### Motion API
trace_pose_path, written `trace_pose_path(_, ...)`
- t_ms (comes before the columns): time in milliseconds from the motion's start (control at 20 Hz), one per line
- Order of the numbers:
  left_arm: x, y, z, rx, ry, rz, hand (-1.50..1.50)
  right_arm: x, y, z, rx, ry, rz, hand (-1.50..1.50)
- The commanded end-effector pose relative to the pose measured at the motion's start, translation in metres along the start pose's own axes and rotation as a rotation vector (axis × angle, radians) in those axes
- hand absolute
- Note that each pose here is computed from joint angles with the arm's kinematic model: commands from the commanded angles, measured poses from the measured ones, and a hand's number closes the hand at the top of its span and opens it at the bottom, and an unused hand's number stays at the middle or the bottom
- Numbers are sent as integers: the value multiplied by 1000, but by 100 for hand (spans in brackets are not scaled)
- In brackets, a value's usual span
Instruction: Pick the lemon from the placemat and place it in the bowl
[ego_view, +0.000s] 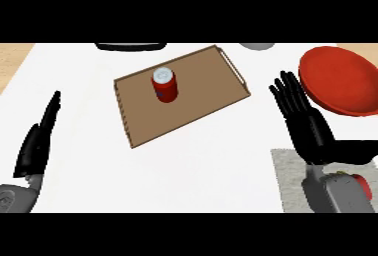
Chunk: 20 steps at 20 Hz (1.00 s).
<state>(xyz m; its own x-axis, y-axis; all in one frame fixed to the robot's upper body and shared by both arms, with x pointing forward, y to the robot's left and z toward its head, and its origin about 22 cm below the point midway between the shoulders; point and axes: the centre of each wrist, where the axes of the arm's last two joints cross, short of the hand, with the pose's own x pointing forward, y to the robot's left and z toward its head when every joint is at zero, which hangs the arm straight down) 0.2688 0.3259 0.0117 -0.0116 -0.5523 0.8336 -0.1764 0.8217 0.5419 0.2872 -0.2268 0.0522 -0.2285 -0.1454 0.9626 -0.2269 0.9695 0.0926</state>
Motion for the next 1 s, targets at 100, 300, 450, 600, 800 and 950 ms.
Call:
trace_pose_path(100, 14, 10, -9, 44, 33, 125, 0, 59, -54, 29, -88, -105, 305, 150)
trace_pose_path(300, 9, 8, -4, 74, 68, 174, 0, 71, -135, 69, -171, 247, 889, 150)
trace_pose_path(450, 4, 7, 6, 104, 147, 268, 0, 53, -160, 127, -598, 406, 889, -150)
trace_pose_path(600, 11, 13, 2, 95, 144, 276, 0, 51, -125, 167, -619, 329, 971, -150)
trace_pose_path(800, 29, 30, -5, 70, 118, 308, 0, 54, -72, 213, -595, 358, 1028, -150)
trace_pose_path(950, 31, 16, 4, 29, 111, 323, 0, 82, -46, 232, -675, 393, 1047, -150)
